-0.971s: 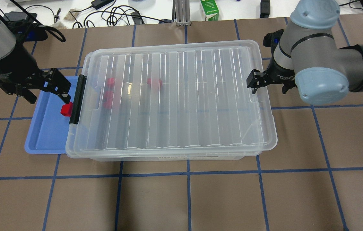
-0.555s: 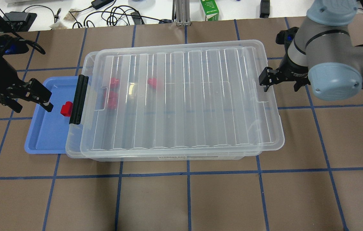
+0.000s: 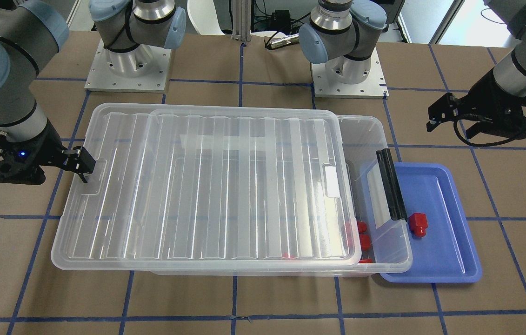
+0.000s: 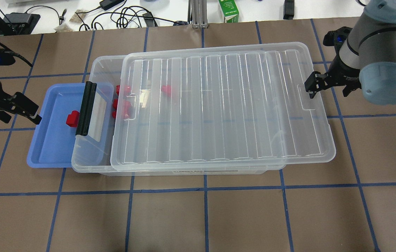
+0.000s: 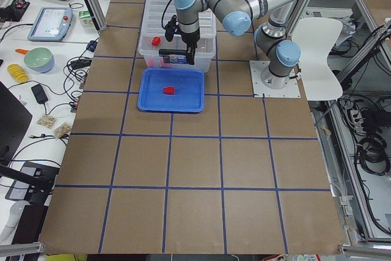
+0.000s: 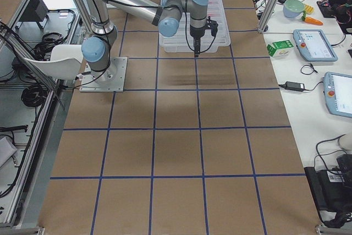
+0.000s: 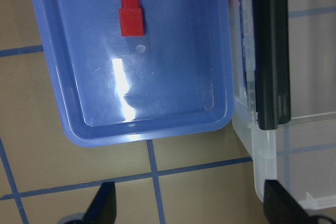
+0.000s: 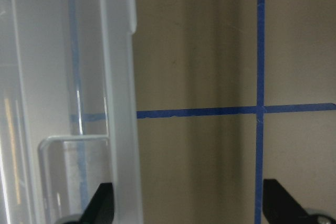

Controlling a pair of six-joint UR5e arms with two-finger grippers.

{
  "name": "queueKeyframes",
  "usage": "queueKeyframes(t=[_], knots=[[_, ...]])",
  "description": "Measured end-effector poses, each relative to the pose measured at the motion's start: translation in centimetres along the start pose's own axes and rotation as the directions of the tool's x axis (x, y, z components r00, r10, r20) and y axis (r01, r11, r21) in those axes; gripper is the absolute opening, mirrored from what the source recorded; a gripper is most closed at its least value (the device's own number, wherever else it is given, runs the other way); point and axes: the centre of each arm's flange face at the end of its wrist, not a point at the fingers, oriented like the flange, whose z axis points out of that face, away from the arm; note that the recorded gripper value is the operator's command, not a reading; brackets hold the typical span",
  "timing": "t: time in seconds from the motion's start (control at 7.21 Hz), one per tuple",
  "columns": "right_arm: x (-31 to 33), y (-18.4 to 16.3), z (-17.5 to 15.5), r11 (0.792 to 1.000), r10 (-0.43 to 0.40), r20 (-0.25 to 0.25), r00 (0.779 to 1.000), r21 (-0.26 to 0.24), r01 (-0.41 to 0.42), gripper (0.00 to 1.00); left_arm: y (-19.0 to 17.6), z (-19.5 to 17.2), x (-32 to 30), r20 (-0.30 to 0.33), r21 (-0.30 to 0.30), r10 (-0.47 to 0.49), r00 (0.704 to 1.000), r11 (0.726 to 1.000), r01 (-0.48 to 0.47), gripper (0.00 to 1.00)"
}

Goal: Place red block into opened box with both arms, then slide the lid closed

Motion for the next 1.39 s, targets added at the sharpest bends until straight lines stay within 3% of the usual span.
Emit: queueKeyframes(t=[0.83, 1.39], knots=[[6.6, 0.3, -0.1, 1.000, -0.025, -0.037, 0.999, -0.015, 0.025, 1.00, -5.0, 8.8, -4.6, 0.032, 0.043, 0.008, 0.999, 0.999, -0.009, 1.00], [10.1, 0.8, -0.3, 0.999, -0.044, -0.066, 0.997, -0.024, 0.042, 1.00, -6.9, 12.0, -5.1, 0.026, 0.033, 0.011, 1.000, 0.999, -0.012, 1.00]])
